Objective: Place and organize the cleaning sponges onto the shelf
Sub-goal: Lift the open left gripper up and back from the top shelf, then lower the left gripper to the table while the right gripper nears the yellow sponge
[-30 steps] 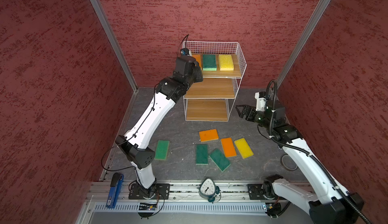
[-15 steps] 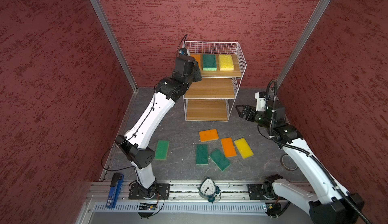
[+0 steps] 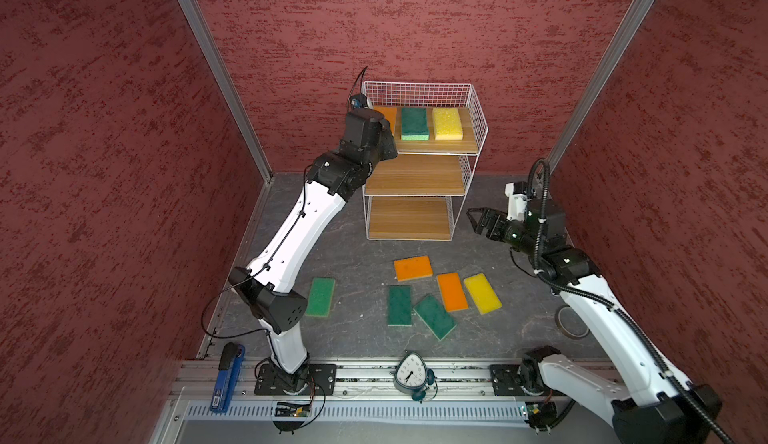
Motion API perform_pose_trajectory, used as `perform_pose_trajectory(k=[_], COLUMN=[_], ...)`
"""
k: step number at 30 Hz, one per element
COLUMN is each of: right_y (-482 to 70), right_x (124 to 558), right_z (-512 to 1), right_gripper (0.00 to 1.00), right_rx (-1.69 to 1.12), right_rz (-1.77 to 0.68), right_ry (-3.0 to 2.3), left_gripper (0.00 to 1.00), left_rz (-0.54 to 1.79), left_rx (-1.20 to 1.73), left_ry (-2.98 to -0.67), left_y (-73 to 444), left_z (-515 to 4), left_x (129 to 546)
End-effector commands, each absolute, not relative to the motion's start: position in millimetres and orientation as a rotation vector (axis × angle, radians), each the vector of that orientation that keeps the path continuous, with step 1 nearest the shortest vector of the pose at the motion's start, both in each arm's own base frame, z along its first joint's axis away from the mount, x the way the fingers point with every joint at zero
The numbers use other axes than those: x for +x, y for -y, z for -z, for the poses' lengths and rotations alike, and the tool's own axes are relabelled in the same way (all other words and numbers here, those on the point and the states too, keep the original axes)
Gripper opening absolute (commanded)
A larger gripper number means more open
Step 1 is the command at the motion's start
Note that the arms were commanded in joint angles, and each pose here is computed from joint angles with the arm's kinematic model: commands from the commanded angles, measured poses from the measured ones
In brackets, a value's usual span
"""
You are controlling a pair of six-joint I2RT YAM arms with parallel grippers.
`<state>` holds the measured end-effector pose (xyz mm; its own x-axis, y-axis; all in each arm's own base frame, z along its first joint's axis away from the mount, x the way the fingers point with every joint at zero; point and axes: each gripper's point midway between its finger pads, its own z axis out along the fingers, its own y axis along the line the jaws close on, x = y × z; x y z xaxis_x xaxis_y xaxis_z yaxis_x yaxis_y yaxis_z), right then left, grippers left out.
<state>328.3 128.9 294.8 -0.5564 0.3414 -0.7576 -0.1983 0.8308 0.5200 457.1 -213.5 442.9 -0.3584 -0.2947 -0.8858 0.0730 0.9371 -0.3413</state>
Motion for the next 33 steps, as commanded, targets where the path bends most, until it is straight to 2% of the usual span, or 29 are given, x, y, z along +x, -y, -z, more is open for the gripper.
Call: perform_pose_trajectory(k=[1, 17, 33], right_y=[-129, -127, -116], right_x=[324, 323, 323], right_z=[-300, -302, -305], right_gripper=[0.96, 0.96, 0.96], right_rx=[0.084, 0.095, 0.125], right_rz=[-0.692, -0.692, -0.619], right_ry=[-2.023, -2.023, -2.027], left_gripper=[0.28, 0.28, 0.34], left_rz=[0.393, 0.434, 0.479], left_rx=[-0.158, -0.143, -0.081], left_ry=[-1.948, -1.946, -1.889], left_y=[220, 218, 205], left_z=[-426, -428, -452], left_x=[465, 452, 409])
